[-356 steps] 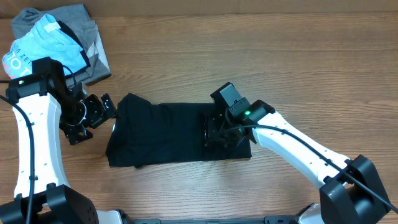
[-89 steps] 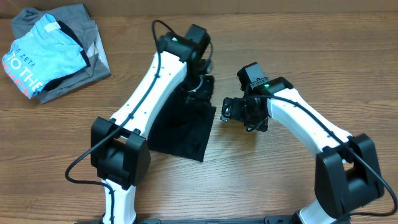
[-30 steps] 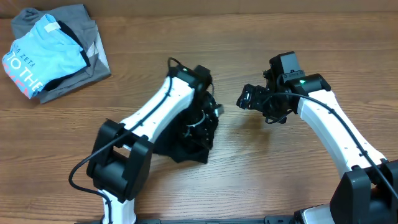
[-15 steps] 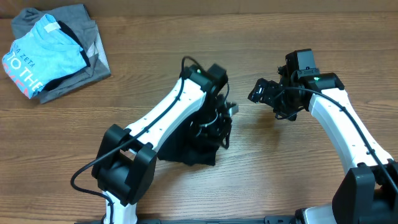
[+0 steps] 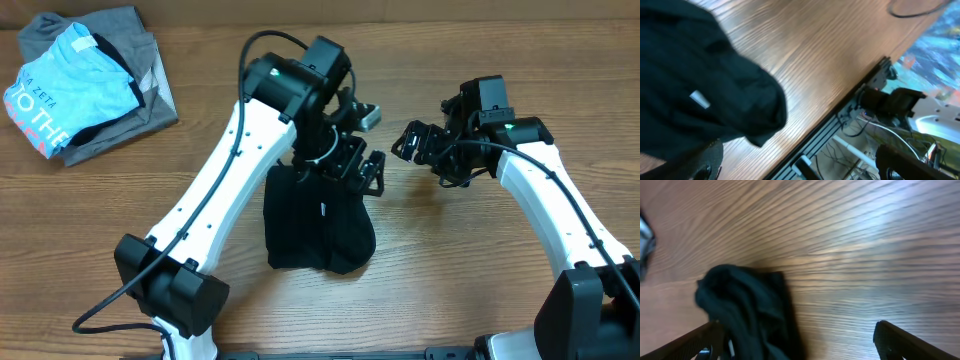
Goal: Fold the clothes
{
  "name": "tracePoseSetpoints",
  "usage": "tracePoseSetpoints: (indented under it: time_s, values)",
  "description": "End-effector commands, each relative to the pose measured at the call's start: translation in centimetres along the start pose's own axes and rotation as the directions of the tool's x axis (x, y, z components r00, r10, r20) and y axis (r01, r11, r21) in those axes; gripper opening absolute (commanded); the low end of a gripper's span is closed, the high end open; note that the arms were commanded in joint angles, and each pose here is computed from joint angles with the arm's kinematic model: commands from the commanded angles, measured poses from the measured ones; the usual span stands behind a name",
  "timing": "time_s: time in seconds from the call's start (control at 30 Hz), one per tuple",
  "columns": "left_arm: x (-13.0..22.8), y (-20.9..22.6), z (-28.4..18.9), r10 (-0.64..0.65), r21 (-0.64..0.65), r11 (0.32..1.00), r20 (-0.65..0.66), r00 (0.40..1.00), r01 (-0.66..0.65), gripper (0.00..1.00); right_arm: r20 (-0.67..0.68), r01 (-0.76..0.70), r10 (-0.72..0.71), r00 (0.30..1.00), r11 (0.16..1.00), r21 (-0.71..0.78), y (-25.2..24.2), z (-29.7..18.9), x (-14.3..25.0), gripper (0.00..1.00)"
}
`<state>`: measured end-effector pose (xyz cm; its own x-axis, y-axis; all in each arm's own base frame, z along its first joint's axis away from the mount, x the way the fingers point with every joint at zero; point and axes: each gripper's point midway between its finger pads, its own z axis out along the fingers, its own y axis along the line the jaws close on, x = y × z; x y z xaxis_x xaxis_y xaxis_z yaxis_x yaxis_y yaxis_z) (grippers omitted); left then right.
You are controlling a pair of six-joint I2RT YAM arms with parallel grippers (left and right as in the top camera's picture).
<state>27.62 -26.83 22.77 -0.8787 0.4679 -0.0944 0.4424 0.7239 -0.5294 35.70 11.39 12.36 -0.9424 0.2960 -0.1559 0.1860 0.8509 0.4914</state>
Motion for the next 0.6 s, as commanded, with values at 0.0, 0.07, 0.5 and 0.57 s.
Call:
tracePoseSetpoints:
  time_s: [0.0, 0.07, 0.5, 0.57]
  values:
    - [-0.4, 3.3, -2.4, -0.091, -0.073, 0.993, 0.062, 0.994, 0.095, 1.00, 0.009, 0.090, -0.089, 0.996, 0.993, -0.080, 2.4, -1.1, 0.1, 1.00]
    - [-0.6, 6.4, -3.9, -0.225, -0.114, 0.965, 0.108, 0.968, 0.237, 1.00, -0.001, 0.113, -0.113, 0.994, 0.990, -0.081, 2.8, -0.8, 0.5, 1.00]
    - [6.0, 23.3, -11.9, -0.702, -0.304, 0.549, 0.337, 0.627, 0.778, 1.00, 0.007, 0.306, -0.309, 0.951, 0.947, 0.100, 8.3, 3.0, 6.0, 0.99]
    - [7.2, 24.9, -12.0, -0.733, -0.343, 0.470, 0.361, 0.576, 0.813, 1.00, 0.013, 0.315, -0.319, 0.948, 0.941, 0.125, 9.0, 3.8, 6.9, 0.95]
